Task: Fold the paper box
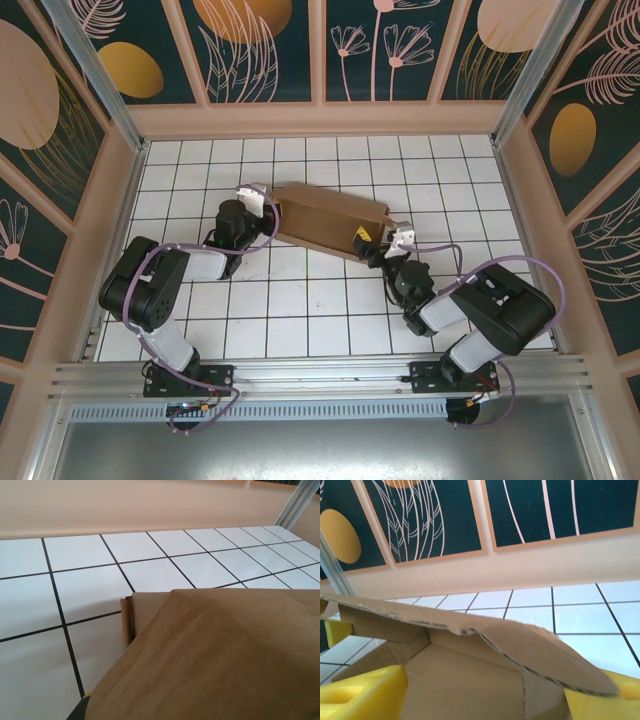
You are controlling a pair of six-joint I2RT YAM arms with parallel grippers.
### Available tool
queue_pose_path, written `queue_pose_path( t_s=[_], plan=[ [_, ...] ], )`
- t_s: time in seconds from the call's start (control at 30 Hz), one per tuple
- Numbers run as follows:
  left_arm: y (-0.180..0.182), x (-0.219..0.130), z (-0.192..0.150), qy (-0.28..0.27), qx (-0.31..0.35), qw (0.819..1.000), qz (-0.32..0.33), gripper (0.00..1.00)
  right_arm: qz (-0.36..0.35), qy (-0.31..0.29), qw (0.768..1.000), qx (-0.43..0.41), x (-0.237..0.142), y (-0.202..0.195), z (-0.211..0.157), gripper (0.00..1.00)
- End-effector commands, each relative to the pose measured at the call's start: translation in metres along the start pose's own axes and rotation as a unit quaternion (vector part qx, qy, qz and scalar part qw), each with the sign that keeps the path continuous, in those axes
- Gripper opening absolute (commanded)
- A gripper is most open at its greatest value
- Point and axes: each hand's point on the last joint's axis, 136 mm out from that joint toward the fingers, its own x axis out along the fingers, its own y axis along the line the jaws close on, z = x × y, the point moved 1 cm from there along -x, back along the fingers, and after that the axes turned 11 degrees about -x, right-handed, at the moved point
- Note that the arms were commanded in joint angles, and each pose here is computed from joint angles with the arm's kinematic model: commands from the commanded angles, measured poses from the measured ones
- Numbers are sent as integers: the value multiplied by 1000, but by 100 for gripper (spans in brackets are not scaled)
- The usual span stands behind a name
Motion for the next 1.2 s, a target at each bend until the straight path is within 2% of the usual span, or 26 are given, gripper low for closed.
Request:
queue_pose_path(
  t_s=[0.0, 0.23, 0.43, 0.6, 0.7, 0.8, 0.97, 1.07, 1.17],
  plan=[
    [-3, 3, -5, 12, -7, 1000, -9, 0, -24, 12, 1000, 9, -13, -12, -5, 82],
    [-4, 5, -2, 17, -2, 1000, -8, 0, -41, 38, 998, -1, -36, -29, -15, 83],
    [-4, 5, -2, 18, -2, 1000, -6, 0, -75, 31, 997, 6, -58, -52, -9, 83],
    [-2, 3, -10, 28, -3, 1000, -4, 0, -76, 4, 997, 4, -62, -62, 16, 82],
    [-2, 3, -12, 30, -6, 1000, -5, 0, -61, -36, 997, 18, -63, -64, 42, 81],
    [-2, 4, -13, 31, -11, 999, -8, 0, -39, -50, 998, 28, -52, -63, 67, 80],
    [-1, 5, -15, 34, -15, 999, -6, 0, 20, -21, 999, 28, -10, -40, 95, 79],
    [2, 6, -19, 43, -14, 999, 1, 0, 44, 19, 998, 41, 22, -28, 92, 78],
    [5, 4, -21, 46, -17, 999, 9, 0, 51, 72, 995, 46, 49, -21, 74, 78]
  ],
)
